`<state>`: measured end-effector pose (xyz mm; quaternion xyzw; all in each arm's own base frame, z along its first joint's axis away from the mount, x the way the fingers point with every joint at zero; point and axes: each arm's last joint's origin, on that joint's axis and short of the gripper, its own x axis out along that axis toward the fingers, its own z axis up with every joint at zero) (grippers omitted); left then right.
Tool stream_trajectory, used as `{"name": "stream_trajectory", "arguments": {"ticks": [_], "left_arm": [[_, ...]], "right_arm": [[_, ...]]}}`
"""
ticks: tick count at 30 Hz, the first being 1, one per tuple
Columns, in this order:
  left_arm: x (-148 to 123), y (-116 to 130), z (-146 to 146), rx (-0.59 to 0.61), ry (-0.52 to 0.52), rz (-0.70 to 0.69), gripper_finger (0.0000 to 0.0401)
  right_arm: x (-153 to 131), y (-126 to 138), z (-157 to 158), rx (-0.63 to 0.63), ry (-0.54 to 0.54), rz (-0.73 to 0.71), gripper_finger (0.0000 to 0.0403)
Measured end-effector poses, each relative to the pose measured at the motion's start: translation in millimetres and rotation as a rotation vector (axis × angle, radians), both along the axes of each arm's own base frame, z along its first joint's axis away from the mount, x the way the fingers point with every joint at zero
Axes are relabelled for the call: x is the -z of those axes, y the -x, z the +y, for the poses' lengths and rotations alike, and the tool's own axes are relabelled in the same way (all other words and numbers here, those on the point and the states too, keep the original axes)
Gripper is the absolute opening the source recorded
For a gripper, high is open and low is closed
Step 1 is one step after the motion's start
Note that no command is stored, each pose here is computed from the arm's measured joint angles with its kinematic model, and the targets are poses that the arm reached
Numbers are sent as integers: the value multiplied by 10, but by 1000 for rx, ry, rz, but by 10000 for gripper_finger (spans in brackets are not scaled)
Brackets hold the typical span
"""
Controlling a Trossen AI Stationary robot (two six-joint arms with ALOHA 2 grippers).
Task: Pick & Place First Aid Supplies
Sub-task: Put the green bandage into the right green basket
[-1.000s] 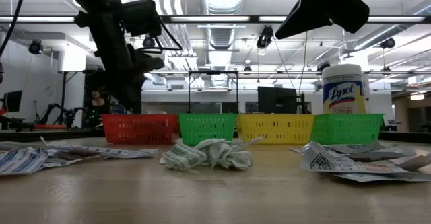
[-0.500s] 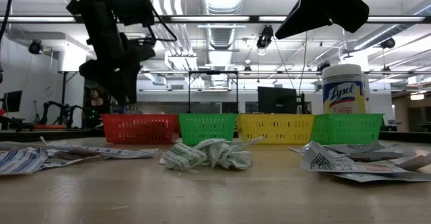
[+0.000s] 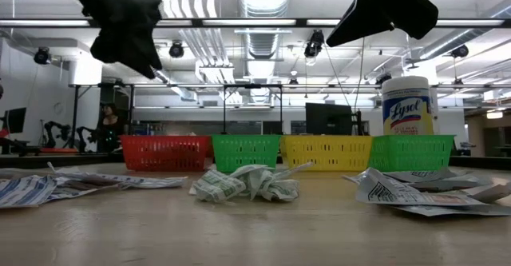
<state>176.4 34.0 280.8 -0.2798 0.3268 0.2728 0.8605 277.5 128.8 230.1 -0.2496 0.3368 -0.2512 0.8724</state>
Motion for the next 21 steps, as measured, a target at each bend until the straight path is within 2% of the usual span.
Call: {"name": "stream_trajectory", "arguments": {"ticks": [5, 9, 17, 21], "left_arm": [[41, 30, -183, 107, -106, -28, 136], [117, 20, -344, 190, -171, -65, 136], [305, -28, -654, 346, -271, -230, 136], [411, -32, -801, 462, -337, -318, 136]], "right_arm": [[-2, -4, 2, 4, -9, -10, 8], [10, -6, 14, -2, -87, -14, 8], [67, -5, 84, -165, -294, 136, 8], [75, -15, 113, -241, -341, 180, 8]]}}
